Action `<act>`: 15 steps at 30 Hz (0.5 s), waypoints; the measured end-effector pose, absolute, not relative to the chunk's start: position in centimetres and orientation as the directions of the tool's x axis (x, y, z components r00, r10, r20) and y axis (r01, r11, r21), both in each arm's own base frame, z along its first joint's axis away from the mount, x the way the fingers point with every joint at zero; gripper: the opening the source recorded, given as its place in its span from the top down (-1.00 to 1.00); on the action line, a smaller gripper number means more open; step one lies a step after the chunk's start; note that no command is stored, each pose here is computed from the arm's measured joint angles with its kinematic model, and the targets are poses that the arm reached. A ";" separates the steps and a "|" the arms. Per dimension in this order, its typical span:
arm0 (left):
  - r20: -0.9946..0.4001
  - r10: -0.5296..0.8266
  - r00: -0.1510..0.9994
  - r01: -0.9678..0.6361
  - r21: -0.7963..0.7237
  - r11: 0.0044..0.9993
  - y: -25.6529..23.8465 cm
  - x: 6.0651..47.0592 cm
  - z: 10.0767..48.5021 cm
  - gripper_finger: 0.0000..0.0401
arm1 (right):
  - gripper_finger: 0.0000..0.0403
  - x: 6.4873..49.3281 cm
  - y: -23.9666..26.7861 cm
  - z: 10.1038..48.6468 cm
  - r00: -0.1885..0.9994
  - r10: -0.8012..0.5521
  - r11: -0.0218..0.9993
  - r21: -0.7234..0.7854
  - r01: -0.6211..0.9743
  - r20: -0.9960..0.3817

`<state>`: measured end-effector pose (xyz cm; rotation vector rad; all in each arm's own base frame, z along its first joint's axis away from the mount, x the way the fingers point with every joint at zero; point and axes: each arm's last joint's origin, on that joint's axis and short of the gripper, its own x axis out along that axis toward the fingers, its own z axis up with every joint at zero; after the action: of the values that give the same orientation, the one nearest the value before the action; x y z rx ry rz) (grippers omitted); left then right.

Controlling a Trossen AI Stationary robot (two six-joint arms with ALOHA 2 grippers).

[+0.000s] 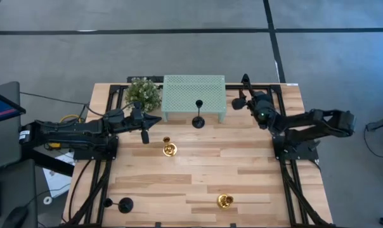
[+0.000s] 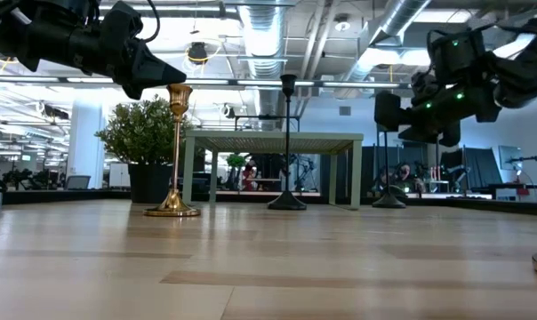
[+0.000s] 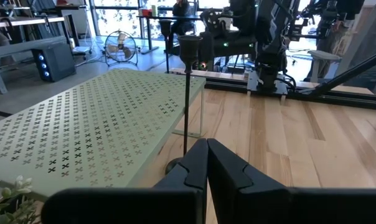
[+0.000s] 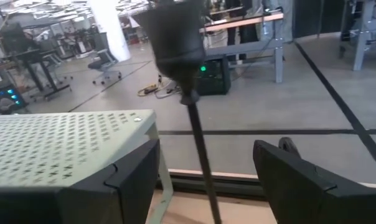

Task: Pick & Place candle stick holders
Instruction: Put the top right black candle holder on the shelf

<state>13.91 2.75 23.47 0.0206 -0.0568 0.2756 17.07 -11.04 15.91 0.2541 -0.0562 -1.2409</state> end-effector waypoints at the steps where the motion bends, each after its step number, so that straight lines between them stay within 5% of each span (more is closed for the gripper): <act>1: 0.059 0.272 0.961 -0.273 0.013 0.962 2.8 13.9 23.5 0.96 | -0.24 17.1 -11.2 15.8 0.322 -0.942 0.295 0.221 0.930 -0.096; 15: 0.058 0.272 0.961 -0.273 0.013 0.962 2.8 13.9 23.5 0.96 | -0.24 20.7 -13.3 15.2 0.312 -0.945 0.311 0.019 0.950 -0.100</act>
<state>13.91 2.76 23.46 0.0206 -0.0561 0.2763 20.70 -13.30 15.21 0.0796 0.0751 -1.2519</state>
